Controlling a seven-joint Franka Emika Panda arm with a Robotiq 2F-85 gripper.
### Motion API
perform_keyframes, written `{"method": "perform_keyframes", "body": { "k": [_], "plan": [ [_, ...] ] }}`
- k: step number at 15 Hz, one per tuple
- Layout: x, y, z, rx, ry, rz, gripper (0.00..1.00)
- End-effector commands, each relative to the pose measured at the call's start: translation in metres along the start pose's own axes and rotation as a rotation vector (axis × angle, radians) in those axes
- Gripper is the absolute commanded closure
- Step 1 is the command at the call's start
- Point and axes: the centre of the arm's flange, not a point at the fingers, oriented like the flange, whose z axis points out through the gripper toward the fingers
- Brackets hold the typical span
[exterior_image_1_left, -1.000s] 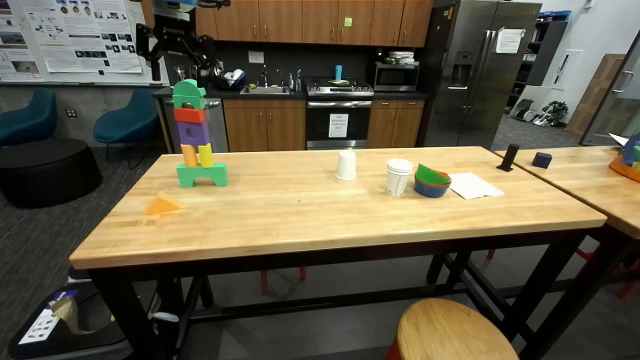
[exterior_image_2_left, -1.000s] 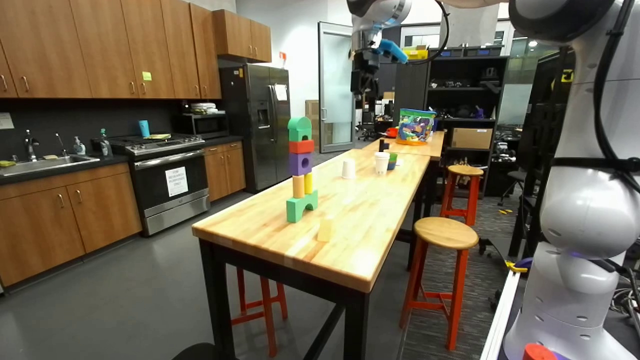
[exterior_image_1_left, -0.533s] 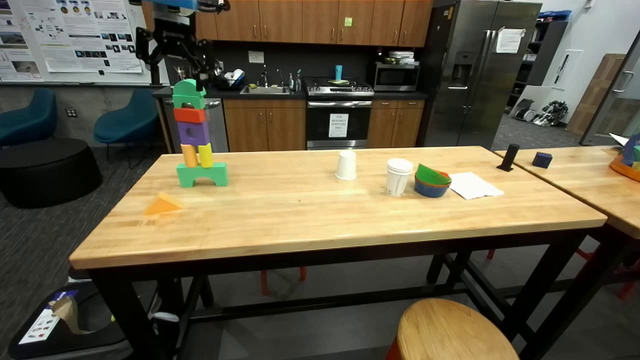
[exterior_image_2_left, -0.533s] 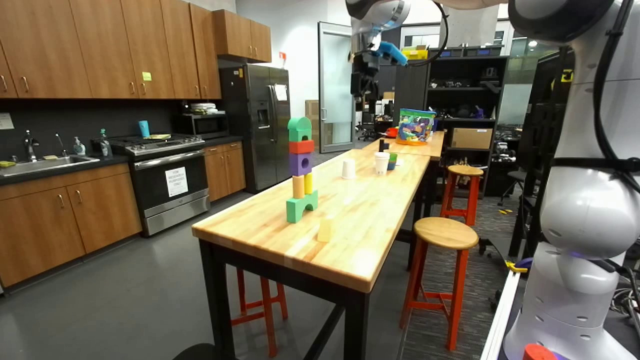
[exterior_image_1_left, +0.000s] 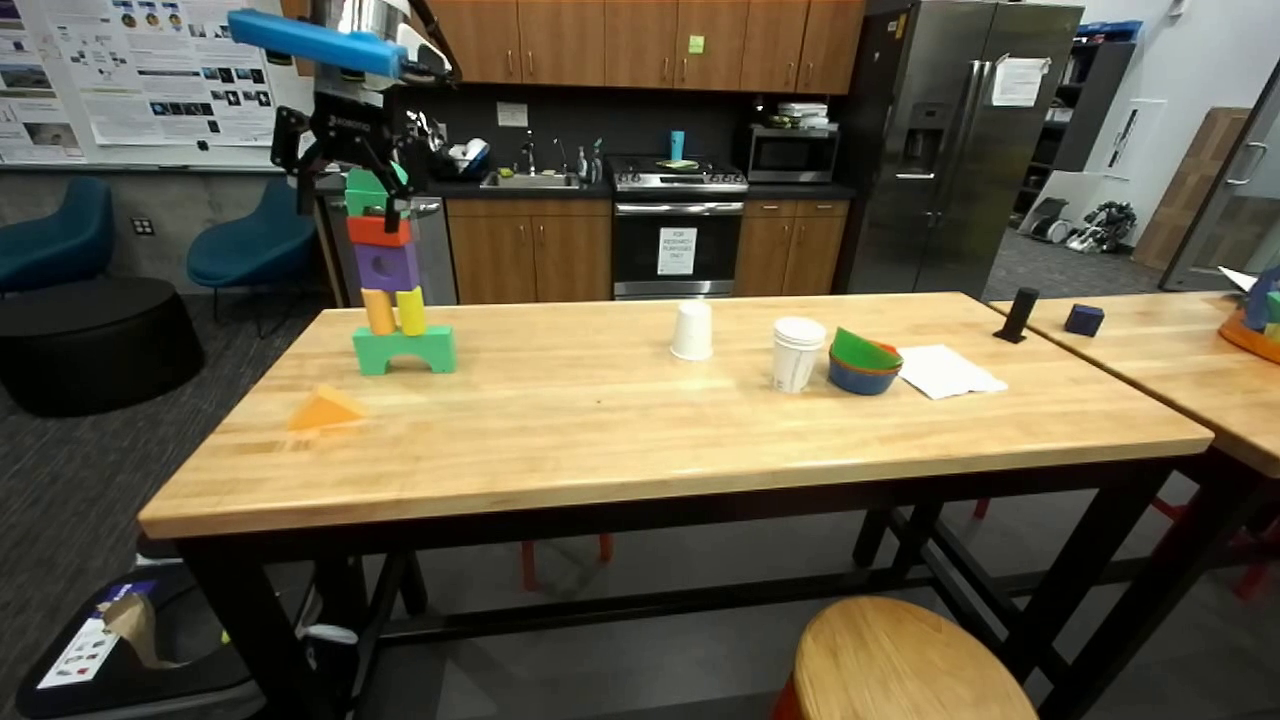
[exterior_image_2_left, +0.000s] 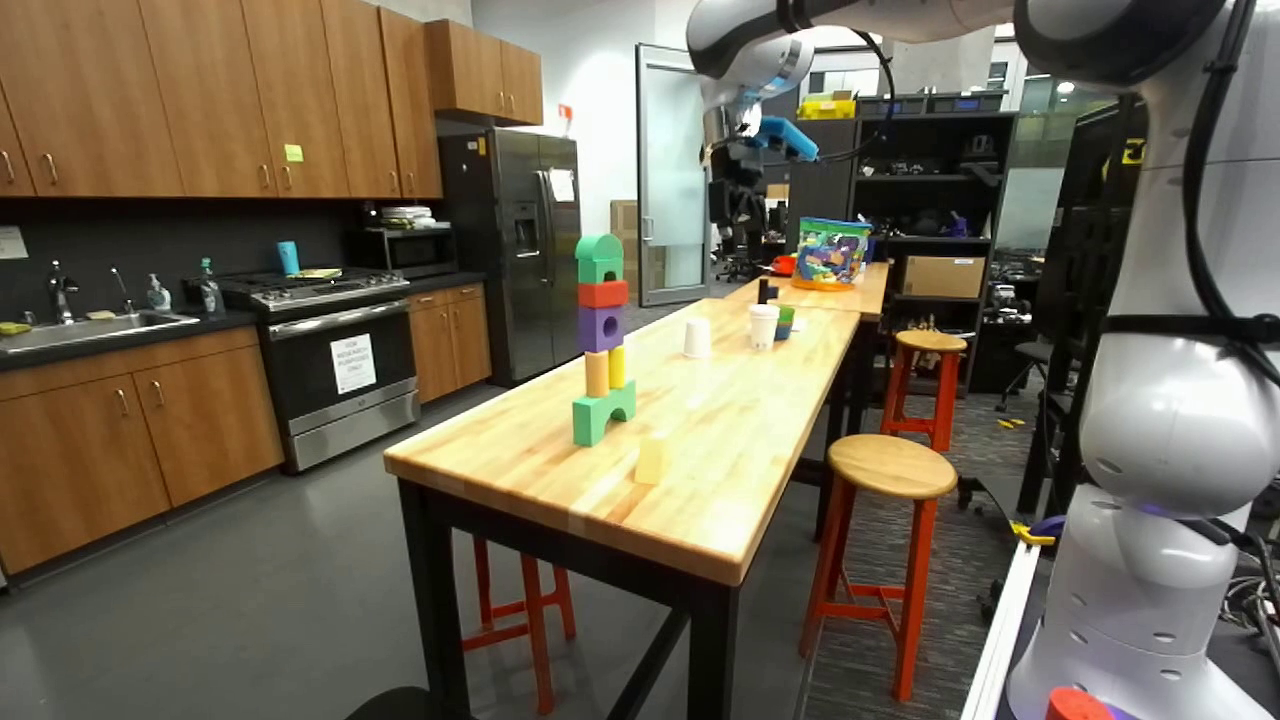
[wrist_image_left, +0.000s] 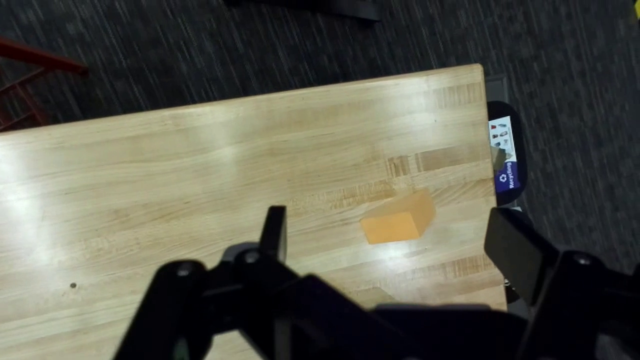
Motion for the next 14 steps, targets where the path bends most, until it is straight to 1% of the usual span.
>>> {"method": "perform_keyframes", "body": {
  "k": [1,8,9,14],
  "plan": [
    [-0.010,0.001,0.008,0.030,-0.017,0.022,0.00],
    [-0.012,0.000,0.015,0.028,-0.037,0.009,0.00],
    [-0.001,0.003,0.015,0.017,-0.036,0.007,0.00],
    [-0.001,0.003,0.016,0.019,-0.039,0.007,0.00]
  ]
}}
